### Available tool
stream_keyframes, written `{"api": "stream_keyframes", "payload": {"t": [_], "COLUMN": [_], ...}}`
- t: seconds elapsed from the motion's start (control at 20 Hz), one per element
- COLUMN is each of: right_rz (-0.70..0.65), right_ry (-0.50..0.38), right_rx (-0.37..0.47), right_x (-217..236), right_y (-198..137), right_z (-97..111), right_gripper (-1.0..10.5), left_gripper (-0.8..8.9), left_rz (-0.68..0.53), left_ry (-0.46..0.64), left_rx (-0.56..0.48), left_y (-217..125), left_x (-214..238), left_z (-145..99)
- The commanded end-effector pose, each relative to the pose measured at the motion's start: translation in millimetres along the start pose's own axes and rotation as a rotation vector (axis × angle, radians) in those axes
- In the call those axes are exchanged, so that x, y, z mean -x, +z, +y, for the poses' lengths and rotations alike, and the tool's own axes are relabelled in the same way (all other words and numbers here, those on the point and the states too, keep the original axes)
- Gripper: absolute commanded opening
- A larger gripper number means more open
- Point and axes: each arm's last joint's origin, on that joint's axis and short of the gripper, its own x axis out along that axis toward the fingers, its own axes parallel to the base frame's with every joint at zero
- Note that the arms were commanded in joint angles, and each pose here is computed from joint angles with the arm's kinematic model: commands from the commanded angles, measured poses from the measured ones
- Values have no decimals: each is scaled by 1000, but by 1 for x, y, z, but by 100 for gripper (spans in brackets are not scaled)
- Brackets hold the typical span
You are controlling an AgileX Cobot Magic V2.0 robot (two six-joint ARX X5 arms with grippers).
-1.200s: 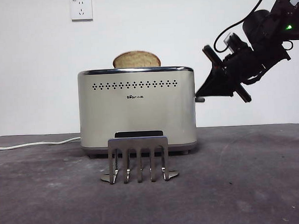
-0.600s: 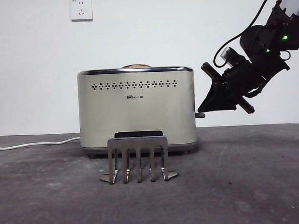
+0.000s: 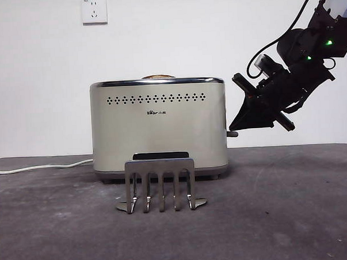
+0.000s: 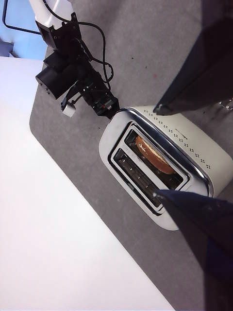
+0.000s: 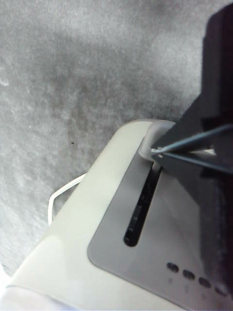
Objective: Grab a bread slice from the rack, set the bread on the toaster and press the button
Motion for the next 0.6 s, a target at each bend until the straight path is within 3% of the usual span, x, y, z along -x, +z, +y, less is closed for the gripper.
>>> {"api": "stream_keyframes", "payload": {"t": [0.05,0.6], "right_rz": [105,103], "right_ry": [-46,-42], "right_rx": [-61,-62], "right_x": [-16,-16], "right_y": [-26,-26], "right_z": [-14,-14], "right_gripper": [-12,-12], "left_gripper": [260,260], "left_rz": [3,7], "left_ry": [-4,-5], "left_rx": [14,14], "left_y": [-1,-1], "left_x": [-1,-1], "left_z": [-1,-1]}}
